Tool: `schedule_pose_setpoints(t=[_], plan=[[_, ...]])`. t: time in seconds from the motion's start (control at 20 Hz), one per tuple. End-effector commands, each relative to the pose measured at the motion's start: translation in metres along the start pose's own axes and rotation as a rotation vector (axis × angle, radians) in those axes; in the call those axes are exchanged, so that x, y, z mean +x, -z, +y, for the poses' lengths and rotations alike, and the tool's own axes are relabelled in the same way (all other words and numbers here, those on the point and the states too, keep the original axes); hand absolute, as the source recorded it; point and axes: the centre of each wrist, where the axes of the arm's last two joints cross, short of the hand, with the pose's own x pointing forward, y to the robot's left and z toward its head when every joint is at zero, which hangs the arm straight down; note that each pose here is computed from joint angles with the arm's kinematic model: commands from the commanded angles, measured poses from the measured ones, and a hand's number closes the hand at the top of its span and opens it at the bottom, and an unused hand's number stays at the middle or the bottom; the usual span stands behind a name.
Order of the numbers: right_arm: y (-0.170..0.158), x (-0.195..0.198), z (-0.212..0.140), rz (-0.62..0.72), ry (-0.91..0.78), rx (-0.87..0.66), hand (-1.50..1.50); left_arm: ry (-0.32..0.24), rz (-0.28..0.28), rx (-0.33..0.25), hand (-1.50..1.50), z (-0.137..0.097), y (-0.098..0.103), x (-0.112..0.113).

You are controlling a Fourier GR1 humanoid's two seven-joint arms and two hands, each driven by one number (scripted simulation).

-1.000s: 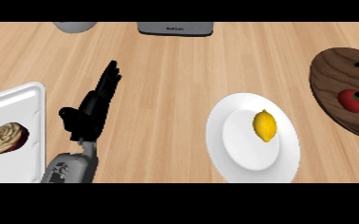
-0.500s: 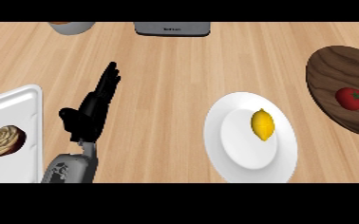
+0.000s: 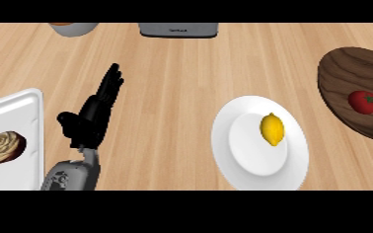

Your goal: Pick the tomato from the plate and place it in the bowl

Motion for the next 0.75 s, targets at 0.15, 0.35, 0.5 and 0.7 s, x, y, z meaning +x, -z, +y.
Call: schedule_pose_setpoints(t=[0.15, 0.35, 0.5, 0.7], plan=[[-0.034, -0.005, -0.027, -0.057, 0.200, 0.098, -1.50, -0.008, -0.002, 0.010, 0.00, 0.002, 0.002, 0.002], [-0.040, -0.017, -0.018, -0.059, 0.235, 0.118, -1.50, -0.017, 0.001, -0.009, 0.00, 0.001, 0.002, 0.002], [-0.049, -0.017, -0.024, -0.060, 0.234, 0.156, -1.50, 0.011, -0.008, 0.016, 0.00, 0.015, 0.001, 0.001], [-0.050, -0.021, -0.019, -0.056, 0.221, 0.174, -1.50, 0.005, 0.004, 0.008, 0.00, -0.001, -0.002, -0.008]])
